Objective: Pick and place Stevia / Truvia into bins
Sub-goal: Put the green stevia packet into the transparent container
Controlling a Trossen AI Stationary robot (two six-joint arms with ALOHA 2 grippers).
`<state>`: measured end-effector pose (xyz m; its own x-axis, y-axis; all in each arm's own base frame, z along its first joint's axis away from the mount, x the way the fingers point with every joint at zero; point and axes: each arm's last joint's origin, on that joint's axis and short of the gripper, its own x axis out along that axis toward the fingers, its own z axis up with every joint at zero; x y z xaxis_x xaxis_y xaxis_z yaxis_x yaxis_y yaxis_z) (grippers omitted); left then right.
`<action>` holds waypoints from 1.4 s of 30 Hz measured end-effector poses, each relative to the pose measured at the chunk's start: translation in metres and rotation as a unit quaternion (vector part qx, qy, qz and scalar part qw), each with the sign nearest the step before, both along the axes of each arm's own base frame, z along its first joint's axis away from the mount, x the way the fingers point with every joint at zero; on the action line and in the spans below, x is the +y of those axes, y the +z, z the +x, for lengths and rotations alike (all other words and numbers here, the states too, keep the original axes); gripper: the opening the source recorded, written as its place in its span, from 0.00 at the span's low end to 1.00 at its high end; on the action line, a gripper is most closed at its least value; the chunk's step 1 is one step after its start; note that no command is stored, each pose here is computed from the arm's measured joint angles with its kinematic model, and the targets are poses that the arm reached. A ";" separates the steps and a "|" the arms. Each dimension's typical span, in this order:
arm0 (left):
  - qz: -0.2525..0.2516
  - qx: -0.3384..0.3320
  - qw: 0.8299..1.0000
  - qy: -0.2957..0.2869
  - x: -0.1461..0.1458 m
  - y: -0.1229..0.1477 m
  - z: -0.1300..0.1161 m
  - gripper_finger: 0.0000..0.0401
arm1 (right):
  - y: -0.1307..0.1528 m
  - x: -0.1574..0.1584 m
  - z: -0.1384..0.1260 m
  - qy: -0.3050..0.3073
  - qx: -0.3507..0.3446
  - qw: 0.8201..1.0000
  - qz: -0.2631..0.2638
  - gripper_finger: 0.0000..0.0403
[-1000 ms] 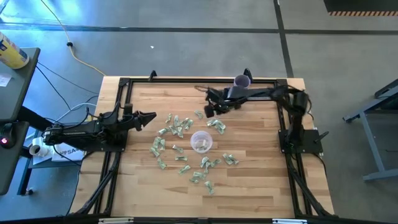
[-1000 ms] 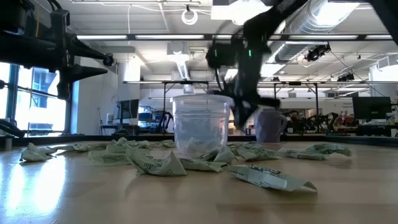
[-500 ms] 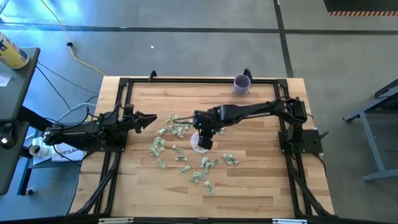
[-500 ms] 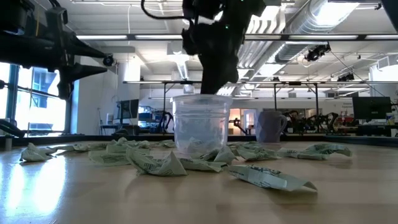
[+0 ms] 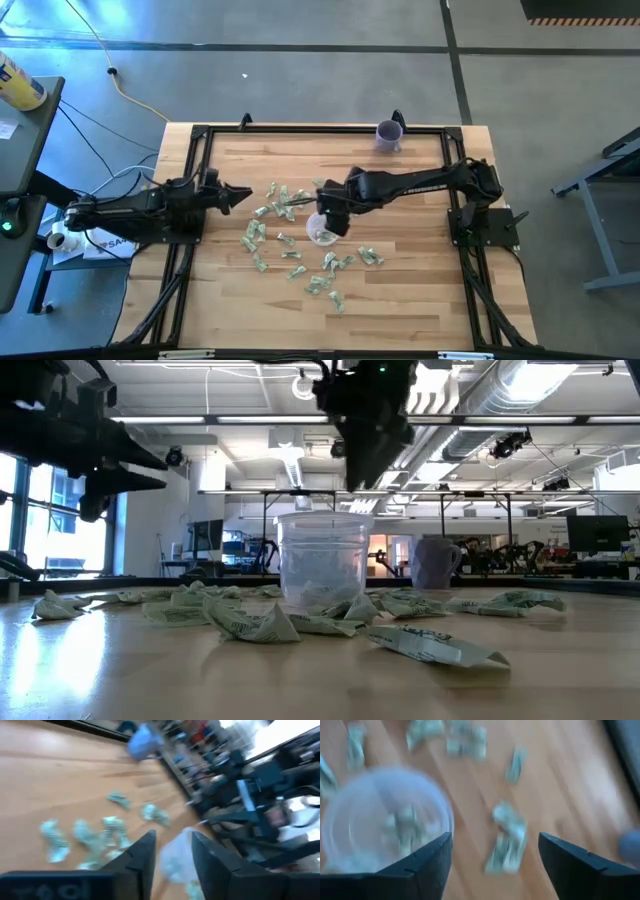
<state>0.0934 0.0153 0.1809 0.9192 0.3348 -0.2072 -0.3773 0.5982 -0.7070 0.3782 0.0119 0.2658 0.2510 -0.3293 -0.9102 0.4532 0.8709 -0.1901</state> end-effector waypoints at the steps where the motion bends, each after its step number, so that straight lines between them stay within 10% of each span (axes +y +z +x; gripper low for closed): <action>1: 0.013 0.025 1.000 0.006 0.000 0.004 -0.001 0.33 | 0.000 0.000 -0.005 -0.006 0.025 1.000 0.006 0.72; 9: 0.053 0.224 0.973 0.009 0.004 0.025 0.020 0.21 | -0.016 -0.010 -0.038 -0.033 0.191 0.980 0.046 0.72; 19: -0.039 0.402 0.911 0.080 0.034 0.014 0.099 0.51 | -0.051 -0.036 -0.058 -0.057 0.271 0.959 0.065 0.72; 27: -0.179 0.442 0.879 0.003 0.090 -0.005 0.139 0.63 | -0.039 -0.063 -0.065 -0.057 0.263 0.962 0.040 0.72; 42: -0.116 0.530 0.838 0.059 0.107 -0.043 0.149 0.37 | -0.022 -0.086 -0.068 -0.090 0.183 0.979 0.017 0.72</action>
<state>0.2426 0.1225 0.1376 0.1403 0.2482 -0.9585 -0.9134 0.4061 -0.0285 0.3105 -0.0746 0.2438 -0.1536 -0.3054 -0.9397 0.5062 0.7925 -0.3403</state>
